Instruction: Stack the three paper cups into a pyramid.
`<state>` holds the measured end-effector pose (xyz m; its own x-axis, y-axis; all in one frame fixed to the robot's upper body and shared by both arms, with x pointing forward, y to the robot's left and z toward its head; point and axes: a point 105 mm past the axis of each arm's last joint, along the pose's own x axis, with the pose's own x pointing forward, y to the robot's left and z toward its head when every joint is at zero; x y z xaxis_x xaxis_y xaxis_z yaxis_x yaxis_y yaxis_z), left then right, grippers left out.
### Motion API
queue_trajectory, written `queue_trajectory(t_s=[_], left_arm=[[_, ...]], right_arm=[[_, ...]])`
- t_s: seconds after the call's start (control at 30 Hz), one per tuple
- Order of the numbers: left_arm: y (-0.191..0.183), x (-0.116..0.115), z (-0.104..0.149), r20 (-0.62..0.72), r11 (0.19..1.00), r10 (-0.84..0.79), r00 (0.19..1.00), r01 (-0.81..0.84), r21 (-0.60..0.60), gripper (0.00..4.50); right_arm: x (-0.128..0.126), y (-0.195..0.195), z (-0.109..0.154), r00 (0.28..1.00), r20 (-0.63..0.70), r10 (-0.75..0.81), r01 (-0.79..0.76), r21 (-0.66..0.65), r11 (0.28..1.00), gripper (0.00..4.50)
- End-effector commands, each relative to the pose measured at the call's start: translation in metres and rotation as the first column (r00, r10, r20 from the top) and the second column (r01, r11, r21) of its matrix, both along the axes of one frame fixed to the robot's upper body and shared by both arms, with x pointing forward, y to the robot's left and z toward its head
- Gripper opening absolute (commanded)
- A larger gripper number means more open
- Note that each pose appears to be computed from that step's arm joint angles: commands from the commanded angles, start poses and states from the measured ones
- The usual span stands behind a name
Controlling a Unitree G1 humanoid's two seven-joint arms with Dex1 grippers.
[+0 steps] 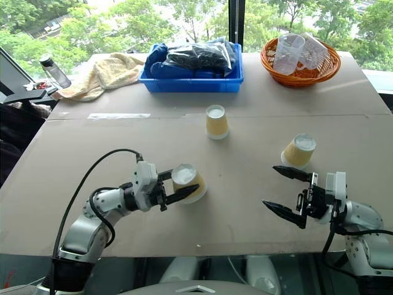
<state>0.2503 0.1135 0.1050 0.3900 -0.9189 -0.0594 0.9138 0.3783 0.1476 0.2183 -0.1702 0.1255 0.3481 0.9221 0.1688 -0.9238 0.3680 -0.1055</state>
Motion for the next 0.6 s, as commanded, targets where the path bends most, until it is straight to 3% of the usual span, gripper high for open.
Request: queue_trajectory(t_s=[0.03, 0.07, 0.1, 0.37, 0.6], left_arm=[[0.002, 0.0, 0.006, 0.053, 1.0, -0.009, 0.999, 0.008, 0.012, 3.69], [0.003, 0.001, 0.007, 0.057, 1.0, 0.007, 0.998, -0.008, 0.004, 4.27], [0.004, 0.002, 0.009, 0.059, 1.0, 0.019, 0.998, -0.018, -0.004, 4.46], [0.022, -0.023, 0.05, 0.077, 0.996, 0.044, 0.996, -0.037, -0.083, 4.46], [0.053, -0.024, 0.094, 0.066, 0.977, 0.14, 0.988, -0.127, -0.169, 4.46]], right_arm=[[-0.003, 0.0, 0.006, 0.999, 0.038, -0.003, 0.003, 0.0, 1.0, 4.5], [-0.003, 0.0, 0.006, 0.999, 0.037, -0.004, 0.005, -0.001, 1.0, 4.5], [-0.003, 0.0, 0.006, 0.999, 0.037, -0.006, 0.006, -0.002, 1.0, 4.5], [0.009, 0.004, 0.009, 0.996, 0.042, -0.074, 0.074, -0.004, 0.997, 4.5], [0.073, 0.052, 0.012, 0.97, -0.026, -0.243, 0.243, -0.004, 0.97, 4.5]])
